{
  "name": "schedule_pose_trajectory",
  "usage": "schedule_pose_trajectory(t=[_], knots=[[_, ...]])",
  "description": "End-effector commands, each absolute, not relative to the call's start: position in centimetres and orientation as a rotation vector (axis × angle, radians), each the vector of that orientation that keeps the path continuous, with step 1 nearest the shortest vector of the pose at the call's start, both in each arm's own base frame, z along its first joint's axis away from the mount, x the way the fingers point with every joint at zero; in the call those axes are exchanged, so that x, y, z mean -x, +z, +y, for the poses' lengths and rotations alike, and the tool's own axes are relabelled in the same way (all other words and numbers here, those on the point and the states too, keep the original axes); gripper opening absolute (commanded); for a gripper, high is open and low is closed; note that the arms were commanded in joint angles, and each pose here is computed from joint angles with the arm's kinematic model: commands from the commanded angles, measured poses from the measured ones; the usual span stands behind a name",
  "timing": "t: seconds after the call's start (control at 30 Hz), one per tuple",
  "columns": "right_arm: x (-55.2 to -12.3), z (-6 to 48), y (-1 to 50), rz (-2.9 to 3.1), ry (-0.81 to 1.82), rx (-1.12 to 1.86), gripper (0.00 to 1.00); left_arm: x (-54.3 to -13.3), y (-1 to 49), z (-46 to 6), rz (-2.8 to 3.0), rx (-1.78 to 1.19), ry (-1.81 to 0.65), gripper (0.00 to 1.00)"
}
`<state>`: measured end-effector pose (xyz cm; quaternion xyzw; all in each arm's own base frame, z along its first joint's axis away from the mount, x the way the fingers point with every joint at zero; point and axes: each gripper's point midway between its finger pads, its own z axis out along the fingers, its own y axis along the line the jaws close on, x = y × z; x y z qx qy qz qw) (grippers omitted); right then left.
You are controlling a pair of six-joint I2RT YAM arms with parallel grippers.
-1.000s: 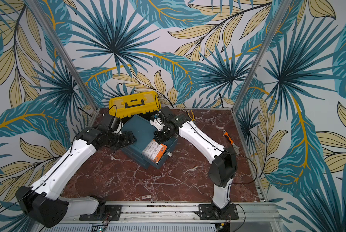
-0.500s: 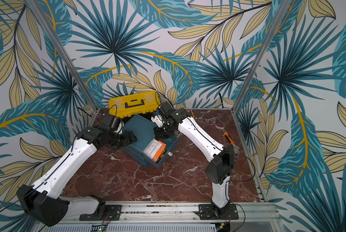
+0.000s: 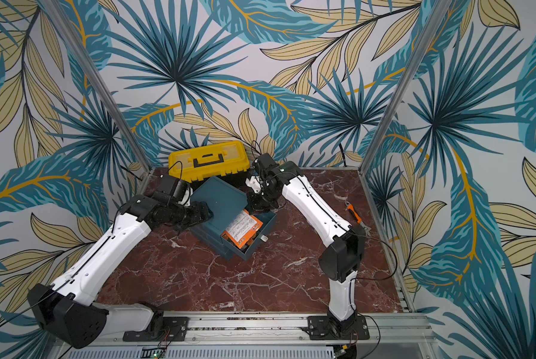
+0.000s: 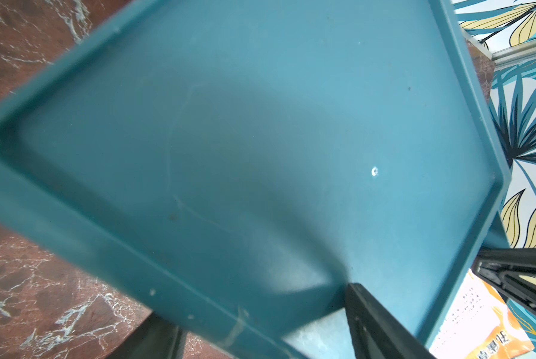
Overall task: Take the seed bags out of the drawer
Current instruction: Pick up the seed packet from the drawer.
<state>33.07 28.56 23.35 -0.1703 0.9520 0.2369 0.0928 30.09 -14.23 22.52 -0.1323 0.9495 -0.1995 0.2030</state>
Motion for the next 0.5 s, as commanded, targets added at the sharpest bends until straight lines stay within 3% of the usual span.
schedule_pose_trajectory(t=[0.0,0.47], knots=[[-32.1,27.8,23.9,2.859,0.725,0.472,0.00,-30.0,21.8,-14.5,2.691,0.331,-0.540,0.81],[-31.8,25.7,25.6,2.850,0.740,0.419,0.00,-30.0,21.9,-14.4,2.692,0.323,-0.534,0.81]])
